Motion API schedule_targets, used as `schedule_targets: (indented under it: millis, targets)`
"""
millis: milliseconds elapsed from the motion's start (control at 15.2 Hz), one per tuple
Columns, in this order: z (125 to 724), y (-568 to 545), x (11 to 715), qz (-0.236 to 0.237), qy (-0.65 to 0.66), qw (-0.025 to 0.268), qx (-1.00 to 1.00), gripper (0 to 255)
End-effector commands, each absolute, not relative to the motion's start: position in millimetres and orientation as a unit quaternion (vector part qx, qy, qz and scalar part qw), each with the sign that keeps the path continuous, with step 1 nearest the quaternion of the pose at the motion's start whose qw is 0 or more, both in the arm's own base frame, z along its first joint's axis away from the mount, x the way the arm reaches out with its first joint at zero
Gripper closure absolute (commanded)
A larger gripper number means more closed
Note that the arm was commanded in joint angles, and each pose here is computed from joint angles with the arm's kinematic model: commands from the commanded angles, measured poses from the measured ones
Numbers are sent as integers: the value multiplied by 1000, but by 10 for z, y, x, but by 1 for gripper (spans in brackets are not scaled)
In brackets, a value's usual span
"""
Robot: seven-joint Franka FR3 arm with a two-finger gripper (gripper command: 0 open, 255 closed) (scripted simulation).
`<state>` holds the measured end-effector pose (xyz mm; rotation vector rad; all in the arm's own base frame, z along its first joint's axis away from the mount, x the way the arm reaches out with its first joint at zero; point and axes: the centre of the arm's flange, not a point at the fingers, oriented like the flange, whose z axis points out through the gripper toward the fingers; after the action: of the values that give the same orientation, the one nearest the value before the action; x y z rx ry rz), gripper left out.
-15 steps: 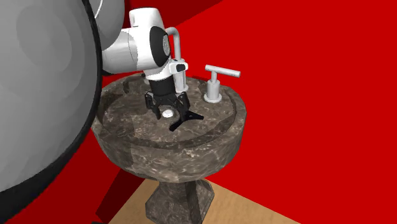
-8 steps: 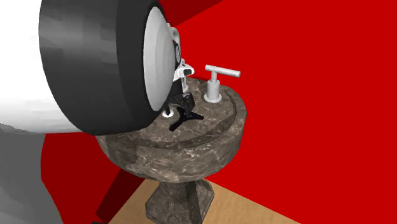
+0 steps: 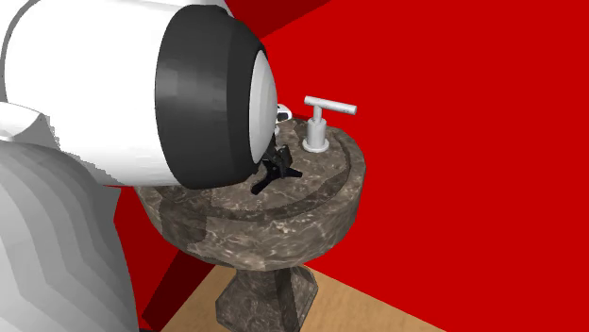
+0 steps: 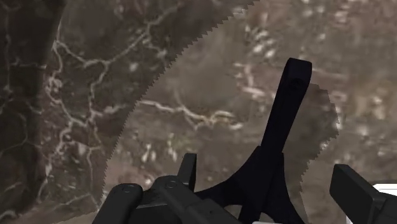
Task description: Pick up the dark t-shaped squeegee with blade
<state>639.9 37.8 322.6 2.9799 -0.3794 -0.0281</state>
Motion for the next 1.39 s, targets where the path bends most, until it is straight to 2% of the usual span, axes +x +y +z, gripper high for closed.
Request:
schedule_targets:
  millis: [0, 132, 198, 792, 1320]
  targets:
    - [3072, 394, 6391, -11, -125, 69, 990, 0]
    - [3072, 394, 6391, -11, -125, 69, 990, 0]
    - [3075, 393, 6389, -11, -125, 69, 990, 255]
    - [3072, 394, 6391, -11, -125, 69, 990, 255]
    - [3494, 394, 6391, -11, -125, 69, 990, 255]
